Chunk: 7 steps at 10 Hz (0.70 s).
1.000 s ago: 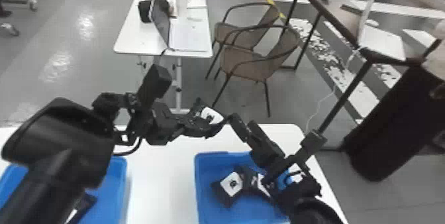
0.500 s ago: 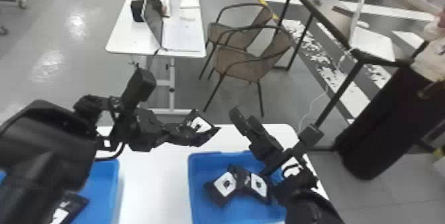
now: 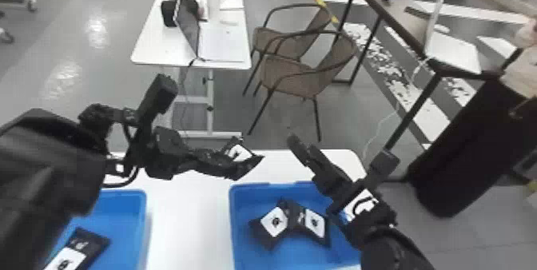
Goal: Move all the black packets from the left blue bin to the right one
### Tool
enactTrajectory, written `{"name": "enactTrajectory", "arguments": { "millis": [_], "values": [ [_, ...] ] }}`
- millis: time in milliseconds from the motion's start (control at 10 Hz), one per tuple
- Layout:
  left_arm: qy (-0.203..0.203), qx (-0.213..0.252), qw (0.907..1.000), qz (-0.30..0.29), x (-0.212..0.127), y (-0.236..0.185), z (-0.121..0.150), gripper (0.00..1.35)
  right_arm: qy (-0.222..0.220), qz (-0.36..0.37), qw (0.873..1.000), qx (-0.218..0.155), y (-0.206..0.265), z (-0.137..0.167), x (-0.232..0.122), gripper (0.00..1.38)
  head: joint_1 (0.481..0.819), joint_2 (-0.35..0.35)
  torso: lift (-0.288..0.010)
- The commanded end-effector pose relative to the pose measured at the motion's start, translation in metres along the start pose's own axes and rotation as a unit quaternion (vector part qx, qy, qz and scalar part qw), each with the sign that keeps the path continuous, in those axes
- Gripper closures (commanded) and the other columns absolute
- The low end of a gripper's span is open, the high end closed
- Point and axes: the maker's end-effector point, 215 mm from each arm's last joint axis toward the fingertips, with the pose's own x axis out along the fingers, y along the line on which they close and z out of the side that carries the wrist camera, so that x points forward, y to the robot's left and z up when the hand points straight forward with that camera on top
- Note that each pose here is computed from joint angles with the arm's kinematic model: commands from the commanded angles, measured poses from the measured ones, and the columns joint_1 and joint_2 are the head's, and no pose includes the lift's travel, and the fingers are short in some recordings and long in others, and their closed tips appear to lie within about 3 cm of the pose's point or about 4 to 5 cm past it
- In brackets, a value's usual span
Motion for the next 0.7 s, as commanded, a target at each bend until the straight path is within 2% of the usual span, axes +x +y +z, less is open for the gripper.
{"name": "enactTrajectory", "arguments": {
  "millis": [0,100,200,300,400,500,600],
  "values": [
    [-0.051,-0.041,0.9978,-0.011,-0.013,0.001,0.014,1.13,-0.001,-0.013,1.0,0.014,-0.012,-0.006,-0.005,0.15,0.695,-0.247,0.0],
    [-0.067,-0.036,0.9971,-0.003,-0.022,0.008,0.025,1.13,-0.002,-0.017,1.0,0.018,-0.018,-0.009,-0.01,0.15,0.695,-0.249,0.0],
    [-0.114,-0.053,0.9919,0.02,-0.026,0.016,0.035,1.13,-0.003,-0.02,1.0,0.019,-0.021,-0.011,-0.015,0.15,0.695,-0.248,0.0],
    [-0.184,-0.099,0.977,0.044,-0.025,0.021,0.044,1.13,-0.008,-0.02,1.0,0.01,-0.019,-0.011,-0.014,0.15,0.695,-0.245,0.0],
    [-0.221,-0.118,0.966,0.063,-0.022,0.025,0.051,1.13,-0.015,-0.022,0.999,-0.025,-0.014,-0.006,-0.016,0.15,0.695,-0.24,0.0],
    [-0.268,-0.14,0.9509,0.069,-0.021,0.025,0.069,1.13,-0.005,-0.025,0.995,-0.098,-0.003,0.0,-0.017,0.15,0.695,-0.242,0.0],
    [-0.3,-0.141,0.9417,0.059,-0.019,0.023,0.087,1.13,0.013,-0.027,0.982,-0.187,0.006,0.006,-0.018,0.15,0.695,-0.247,0.0]
  ]
}}
